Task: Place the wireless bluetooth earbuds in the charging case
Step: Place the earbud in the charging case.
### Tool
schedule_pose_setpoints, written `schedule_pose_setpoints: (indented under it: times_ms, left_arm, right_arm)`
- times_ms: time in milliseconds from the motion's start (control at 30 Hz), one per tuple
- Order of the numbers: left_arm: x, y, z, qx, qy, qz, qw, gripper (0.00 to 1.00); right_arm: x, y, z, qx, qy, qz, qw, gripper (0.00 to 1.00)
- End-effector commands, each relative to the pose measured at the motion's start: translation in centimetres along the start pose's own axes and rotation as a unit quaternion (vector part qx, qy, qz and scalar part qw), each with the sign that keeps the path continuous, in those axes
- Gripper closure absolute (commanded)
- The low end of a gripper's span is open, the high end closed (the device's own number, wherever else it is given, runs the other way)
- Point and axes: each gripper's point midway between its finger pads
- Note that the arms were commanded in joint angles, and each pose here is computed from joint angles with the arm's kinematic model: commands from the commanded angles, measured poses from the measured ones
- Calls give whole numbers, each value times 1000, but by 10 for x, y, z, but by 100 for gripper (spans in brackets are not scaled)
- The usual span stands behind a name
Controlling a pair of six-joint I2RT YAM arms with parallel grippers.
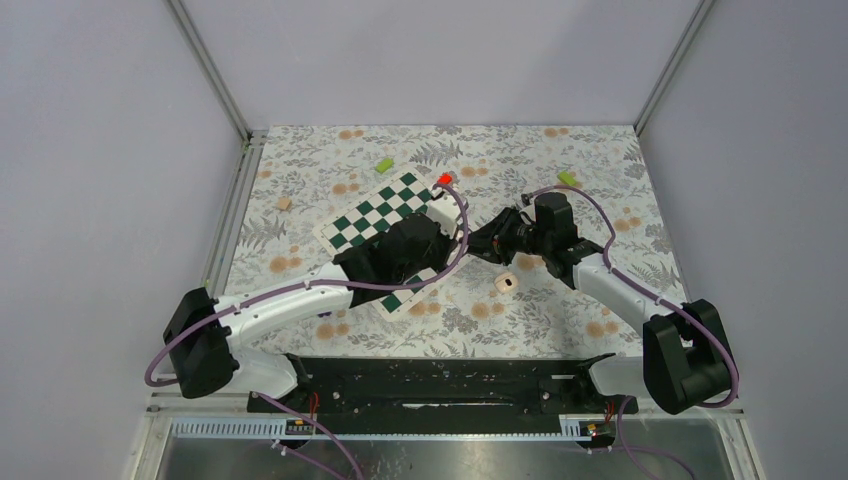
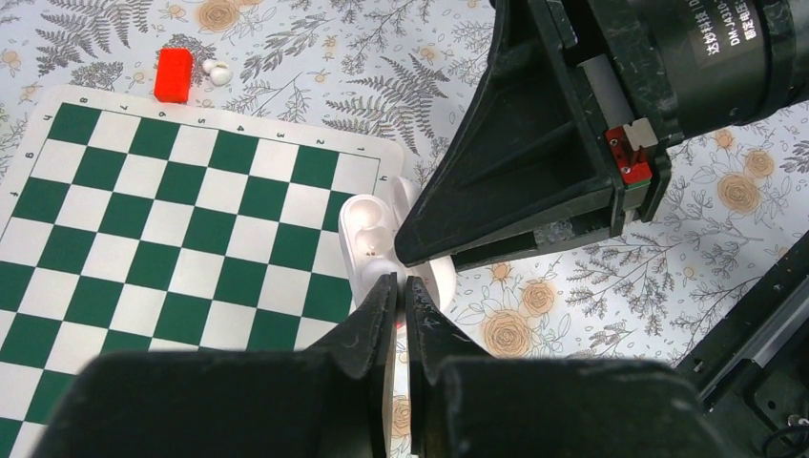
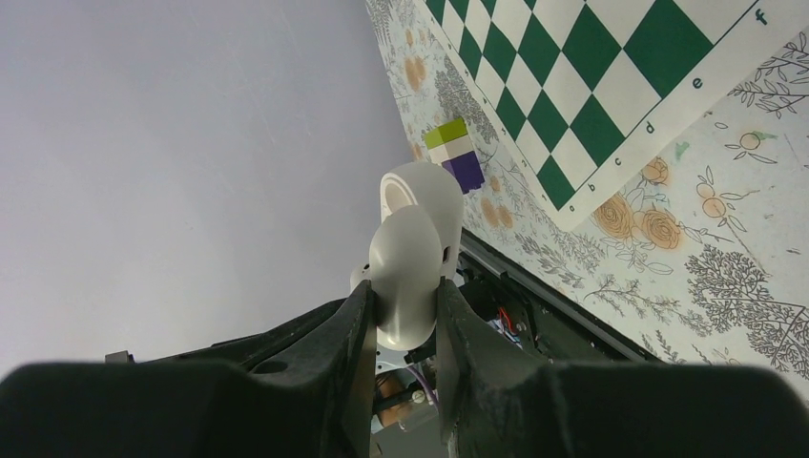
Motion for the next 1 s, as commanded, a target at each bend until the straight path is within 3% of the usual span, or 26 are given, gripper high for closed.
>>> schedule_pose_setpoints:
  times_ms: [0, 967]
  left_arm:
    - [5, 5, 19, -39, 21, 6, 999, 100]
    - [2, 11, 35, -62, 111, -61, 990, 100]
  right_arm:
    - [19, 3, -6, 18, 17, 32, 999, 100]
    - [18, 3, -6, 17, 17, 32, 999, 100]
Point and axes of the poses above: each gripper's point midway between its finger pads, its own y axis back along the fingers, its own x axis along the line the jaws close on, z = x × y, and after that the axes turned 2 degrees about -y, right-handed
